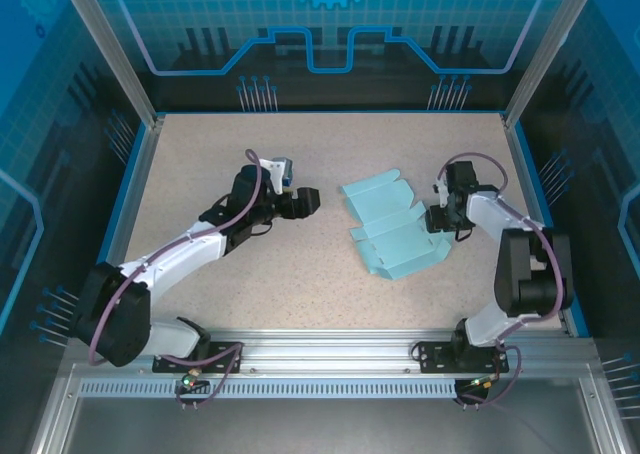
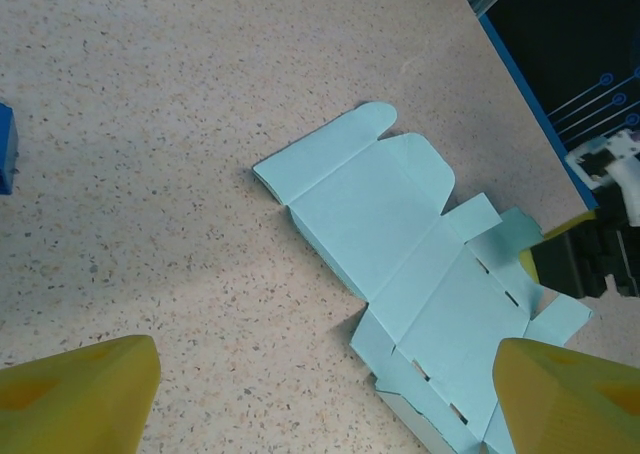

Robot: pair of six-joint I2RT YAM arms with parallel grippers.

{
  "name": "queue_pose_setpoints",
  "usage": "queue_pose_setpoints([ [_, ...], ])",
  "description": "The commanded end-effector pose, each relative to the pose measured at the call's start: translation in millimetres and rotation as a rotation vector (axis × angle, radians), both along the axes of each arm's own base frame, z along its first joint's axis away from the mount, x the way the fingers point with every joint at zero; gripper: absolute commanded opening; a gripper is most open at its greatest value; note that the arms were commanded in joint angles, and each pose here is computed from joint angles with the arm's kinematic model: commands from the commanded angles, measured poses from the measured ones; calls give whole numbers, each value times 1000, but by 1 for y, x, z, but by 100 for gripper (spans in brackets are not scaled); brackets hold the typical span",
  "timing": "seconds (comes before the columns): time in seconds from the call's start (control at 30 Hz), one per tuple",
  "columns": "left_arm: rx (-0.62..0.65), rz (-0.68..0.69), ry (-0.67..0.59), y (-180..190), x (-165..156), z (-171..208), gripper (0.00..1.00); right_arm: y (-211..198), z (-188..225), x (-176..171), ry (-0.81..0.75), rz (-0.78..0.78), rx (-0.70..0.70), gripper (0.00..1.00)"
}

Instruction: Fold the paper box

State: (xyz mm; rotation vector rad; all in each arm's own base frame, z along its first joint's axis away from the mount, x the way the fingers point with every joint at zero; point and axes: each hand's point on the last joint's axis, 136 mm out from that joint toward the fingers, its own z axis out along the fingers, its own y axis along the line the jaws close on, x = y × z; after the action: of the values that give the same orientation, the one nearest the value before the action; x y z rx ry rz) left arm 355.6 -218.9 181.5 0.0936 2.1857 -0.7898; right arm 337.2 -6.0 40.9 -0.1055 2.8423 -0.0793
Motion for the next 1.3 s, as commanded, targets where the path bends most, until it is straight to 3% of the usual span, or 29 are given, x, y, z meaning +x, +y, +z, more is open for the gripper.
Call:
queue_pose_setpoints([
  [0.0, -16, -20, 4, -9, -2, 6, 88, 4, -8, 3, 57, 44, 36, 42],
  [0.23, 9, -7, 8, -6, -5, 1, 87, 18, 1, 10, 22, 111, 59, 13],
  [0.43, 9, -1, -12, -5, -1, 7, 85, 68, 39, 9, -109, 286, 154, 0],
  [0.63, 43, -22, -10, -6, -3, 4, 83, 114, 82, -2, -253, 433, 273, 0],
  [0.73, 105, -83, -100, -9, -3, 11, 82, 134, 103, -9, -331, 535, 357, 0],
  [0.93, 379, -261, -412, -12, 11, 52, 87, 171, 117, -16, -375, 770, 350, 0],
  [1.07, 571, -307, -440, 10, 37, 61, 87, 179, 120, -13, -375, 851, 337, 0],
  [1.27, 430, -466, -304, 29, 36, 57, 88, 187, 125, -16, -400, 931, 373, 0],
])
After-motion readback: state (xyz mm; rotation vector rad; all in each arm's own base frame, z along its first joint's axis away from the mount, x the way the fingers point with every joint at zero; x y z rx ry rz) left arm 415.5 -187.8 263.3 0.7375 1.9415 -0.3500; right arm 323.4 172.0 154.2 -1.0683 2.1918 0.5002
